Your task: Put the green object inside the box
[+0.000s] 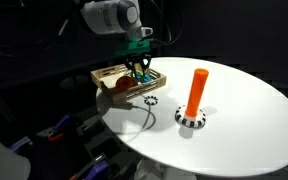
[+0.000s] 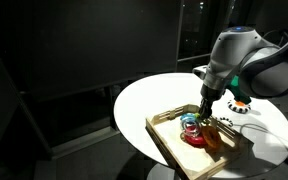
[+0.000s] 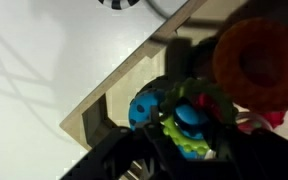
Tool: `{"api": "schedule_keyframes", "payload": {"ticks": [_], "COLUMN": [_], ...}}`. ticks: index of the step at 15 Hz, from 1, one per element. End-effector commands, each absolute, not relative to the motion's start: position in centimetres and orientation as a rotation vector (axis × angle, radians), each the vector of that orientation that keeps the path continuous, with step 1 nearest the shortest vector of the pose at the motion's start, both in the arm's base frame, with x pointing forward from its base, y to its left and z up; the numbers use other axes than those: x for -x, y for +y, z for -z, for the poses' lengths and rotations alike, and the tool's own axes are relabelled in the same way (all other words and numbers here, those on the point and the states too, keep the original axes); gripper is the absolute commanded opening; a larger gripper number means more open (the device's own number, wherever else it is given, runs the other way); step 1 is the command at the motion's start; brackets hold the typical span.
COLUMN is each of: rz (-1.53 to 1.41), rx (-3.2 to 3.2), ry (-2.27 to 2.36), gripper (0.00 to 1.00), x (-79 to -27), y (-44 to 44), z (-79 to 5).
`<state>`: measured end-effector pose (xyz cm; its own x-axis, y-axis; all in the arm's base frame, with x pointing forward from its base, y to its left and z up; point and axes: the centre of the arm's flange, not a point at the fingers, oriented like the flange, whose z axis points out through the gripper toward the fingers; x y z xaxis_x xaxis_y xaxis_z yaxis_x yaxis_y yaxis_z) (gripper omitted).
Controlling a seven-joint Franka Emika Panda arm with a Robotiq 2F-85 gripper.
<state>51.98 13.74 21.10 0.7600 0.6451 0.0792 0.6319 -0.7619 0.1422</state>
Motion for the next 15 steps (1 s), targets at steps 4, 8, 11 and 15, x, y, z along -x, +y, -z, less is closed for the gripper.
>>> {"api": "schedule_keyframes", "payload": {"ticks": [4, 8, 11, 15], "rz": [-0.176, -0.142, -0.104, -0.04], "rx": [-2.832, -2.827, -2.825, -2.836], "ry": [1.022, 0.984, 0.947, 0.916], "gripper": [0.98, 1.0, 1.0, 1.0], "x": [-52.1, -52.4, -52.4, -52.1], "y": [12.7, 11.5, 10.4, 9.1], "z": [-21.9, -22.8, -23.8, -25.4]}}
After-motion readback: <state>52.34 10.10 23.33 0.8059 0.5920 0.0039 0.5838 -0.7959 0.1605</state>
